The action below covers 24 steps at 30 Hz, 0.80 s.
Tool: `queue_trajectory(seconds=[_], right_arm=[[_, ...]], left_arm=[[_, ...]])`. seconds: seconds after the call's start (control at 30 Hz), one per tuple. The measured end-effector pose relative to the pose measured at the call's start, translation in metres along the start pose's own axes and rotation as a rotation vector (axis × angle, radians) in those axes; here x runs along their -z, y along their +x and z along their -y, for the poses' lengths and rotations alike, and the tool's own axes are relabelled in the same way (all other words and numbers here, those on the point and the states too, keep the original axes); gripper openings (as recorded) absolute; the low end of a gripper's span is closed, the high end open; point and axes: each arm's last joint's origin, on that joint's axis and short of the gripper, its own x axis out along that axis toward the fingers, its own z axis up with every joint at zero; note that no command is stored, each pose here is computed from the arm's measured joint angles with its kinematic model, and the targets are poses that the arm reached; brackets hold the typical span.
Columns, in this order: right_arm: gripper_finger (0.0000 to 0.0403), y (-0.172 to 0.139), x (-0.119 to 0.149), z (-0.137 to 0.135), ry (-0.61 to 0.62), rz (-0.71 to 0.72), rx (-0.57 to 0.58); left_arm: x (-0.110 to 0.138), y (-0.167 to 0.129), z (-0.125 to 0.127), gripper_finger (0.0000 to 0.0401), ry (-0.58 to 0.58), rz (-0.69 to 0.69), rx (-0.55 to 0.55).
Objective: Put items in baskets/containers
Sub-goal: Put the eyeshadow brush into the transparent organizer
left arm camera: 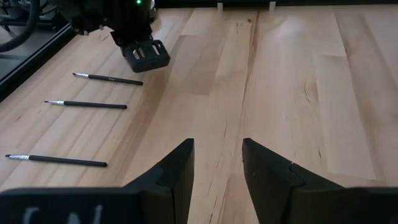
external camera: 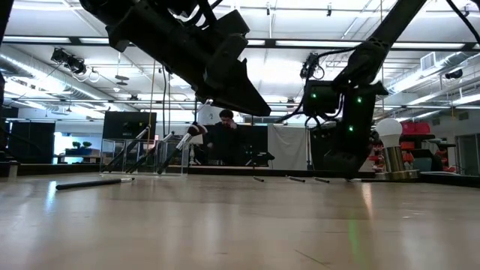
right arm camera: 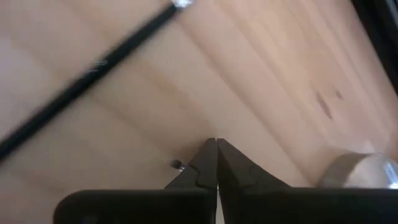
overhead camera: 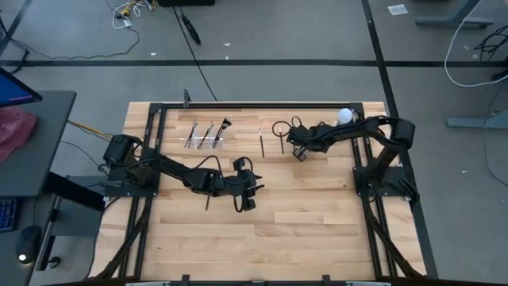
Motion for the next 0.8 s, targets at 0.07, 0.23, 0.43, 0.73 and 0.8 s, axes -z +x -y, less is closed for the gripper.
queue_trajectory(seconds=[0.07, 0.23, 0.43, 0.73, 0.8], right_arm=[[0.0006, -0.005, -0.001, 0.001, -0.017, -0.002, -0.029], [0.0015, -0.023, 0.002, 0.018, -0.089, -0.005, -0.009], [0.0056, -0.04, 0.004, 0.044, -0.173, -0.012, -0.143], [0.0161, -0.031, 0.001, 0.065, -0.433, -0.003, -0.262], [0.0167, -0.028, 0.002, 0.065, -0.506, 0.015, -0.268]], left_arm=[[0.0, 0.0, 0.0, 0.0138, 0.0, 0.0, 0.0], [0.0, 0.0, 0.0, 0.0138, 0.001, -0.002, 0.003], [0.0, 0.0, 0.0, 0.0138, 0.002, -0.003, 0.01], [0.001, -0.002, 0.004, 0.0138, 0.014, -0.002, 0.02], [0.001, -0.002, 0.004, 0.0138, 0.014, -0.002, 0.021]])
